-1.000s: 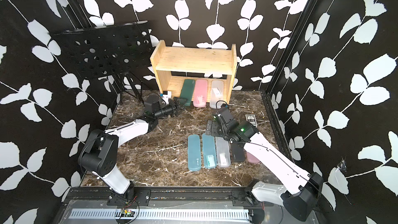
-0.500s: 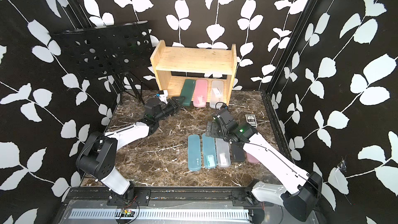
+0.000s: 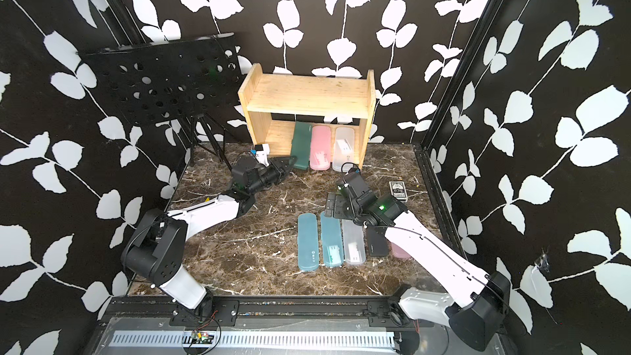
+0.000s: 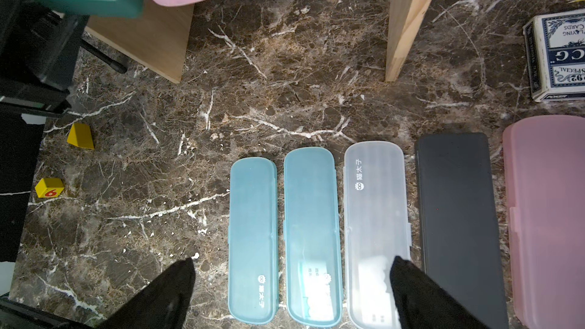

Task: Remove the pencil cases from the shelf
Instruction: Pick up the pencil case from the shelf.

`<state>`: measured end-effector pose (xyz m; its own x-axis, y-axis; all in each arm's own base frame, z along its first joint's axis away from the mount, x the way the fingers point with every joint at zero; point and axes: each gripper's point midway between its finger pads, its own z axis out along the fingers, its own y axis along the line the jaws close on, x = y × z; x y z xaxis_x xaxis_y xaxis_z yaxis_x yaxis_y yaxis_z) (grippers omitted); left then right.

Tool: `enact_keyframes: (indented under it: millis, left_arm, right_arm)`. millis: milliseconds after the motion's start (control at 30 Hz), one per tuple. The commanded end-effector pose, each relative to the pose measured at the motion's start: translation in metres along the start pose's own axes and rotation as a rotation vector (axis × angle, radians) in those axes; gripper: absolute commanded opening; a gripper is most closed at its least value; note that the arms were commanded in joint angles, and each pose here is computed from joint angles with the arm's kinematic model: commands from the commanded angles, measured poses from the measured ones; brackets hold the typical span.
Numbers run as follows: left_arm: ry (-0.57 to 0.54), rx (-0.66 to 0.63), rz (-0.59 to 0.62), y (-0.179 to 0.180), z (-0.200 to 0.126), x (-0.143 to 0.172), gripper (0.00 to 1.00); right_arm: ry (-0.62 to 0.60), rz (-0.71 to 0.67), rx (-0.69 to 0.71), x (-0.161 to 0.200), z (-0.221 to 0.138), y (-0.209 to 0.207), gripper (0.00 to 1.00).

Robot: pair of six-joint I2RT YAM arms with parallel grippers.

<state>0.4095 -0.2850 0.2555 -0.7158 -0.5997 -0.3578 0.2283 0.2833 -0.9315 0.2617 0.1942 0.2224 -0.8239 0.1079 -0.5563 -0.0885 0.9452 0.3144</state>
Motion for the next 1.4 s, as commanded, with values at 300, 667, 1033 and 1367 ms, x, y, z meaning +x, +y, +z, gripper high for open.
enact_keyframes:
  millis: [300, 667, 1033, 1367]
  left_arm:
    - [-0.057, -0.029, 0.613, -0.042, -0.100, 0.017, 0.00]
    - [-0.118, -0.022, 0.738, -0.053, -0.168, 0.034, 0.00]
    - [-0.126, -0.030, 0.752, -0.058, -0.192, 0.039, 0.00]
    - [-0.130, -0.044, 0.756, -0.055, -0.199, 0.040, 0.00]
  right_arm:
    - [-0.154, -0.025, -0.299, -0.038, -0.040, 0.085, 0.99]
    - [-0.221, 0.001, -0.590, -0.077, -0.055, 0.206, 0.99]
    - [-0.174, 0.000, -0.623, -0.081, -0.019, 0.258, 0.99]
    - [-0.148, -0.002, -0.602, -0.076, -0.002, 0.267, 0.95]
